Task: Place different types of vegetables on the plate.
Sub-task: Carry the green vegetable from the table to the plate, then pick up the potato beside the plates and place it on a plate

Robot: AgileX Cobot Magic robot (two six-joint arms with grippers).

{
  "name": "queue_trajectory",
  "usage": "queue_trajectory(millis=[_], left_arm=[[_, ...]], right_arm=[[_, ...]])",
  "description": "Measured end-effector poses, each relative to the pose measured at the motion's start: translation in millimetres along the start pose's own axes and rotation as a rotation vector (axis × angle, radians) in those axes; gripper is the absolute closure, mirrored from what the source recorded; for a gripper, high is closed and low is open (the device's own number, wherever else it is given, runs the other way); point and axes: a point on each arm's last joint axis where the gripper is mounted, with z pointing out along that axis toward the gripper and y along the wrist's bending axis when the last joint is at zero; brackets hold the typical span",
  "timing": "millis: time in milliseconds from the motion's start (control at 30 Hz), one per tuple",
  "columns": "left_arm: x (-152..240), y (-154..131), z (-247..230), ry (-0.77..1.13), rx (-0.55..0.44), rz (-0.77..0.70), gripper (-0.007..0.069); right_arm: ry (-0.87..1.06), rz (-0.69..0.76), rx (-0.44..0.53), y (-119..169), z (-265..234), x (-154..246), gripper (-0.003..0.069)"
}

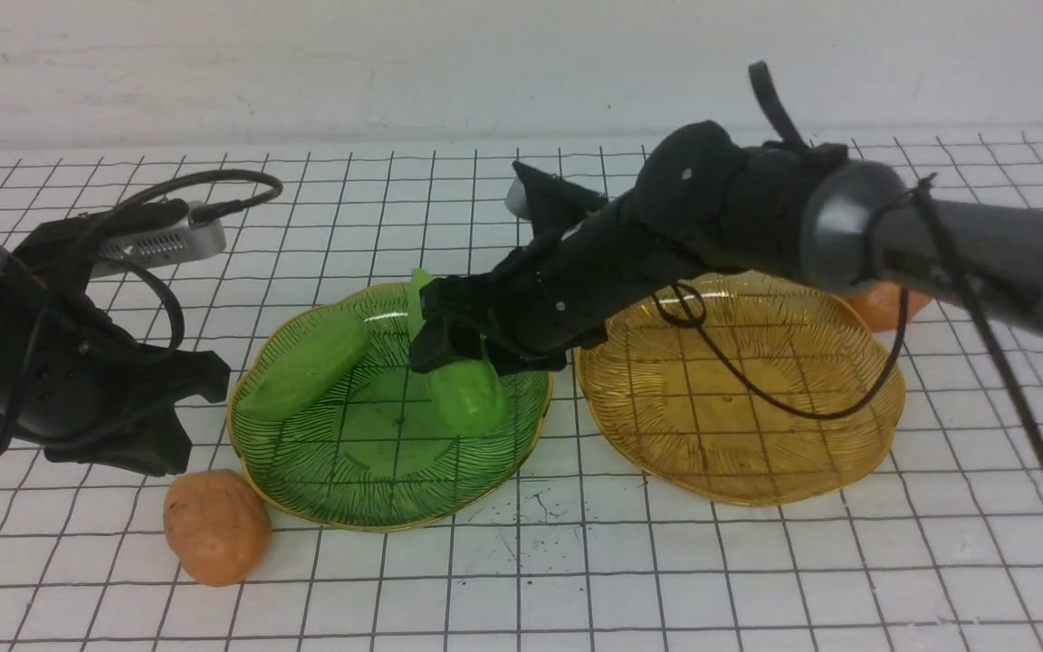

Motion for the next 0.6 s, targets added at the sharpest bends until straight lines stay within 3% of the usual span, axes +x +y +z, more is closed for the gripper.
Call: queue_trajectory(millis=[200,400,600], left_arm=[[3.9,3.4,5.4,0.011,-0.024,0.005,0.0247],[5.6,9.3,19.8,0.036,-0.061,-0.031,0.0076],[-0.4,13.4,45.7,0.08,-0.066,-0.064,0.0032]], right_arm=[[0.044,-0.06,-0.004,7.4,-12.1,-7.3,0.0058],[0.099,-0.128,-0.032,23.4,-47.3,-20.3,0.0108],[0.016,-0.2,-0.054,50.9,-89.7,-38.0,0.0164]])
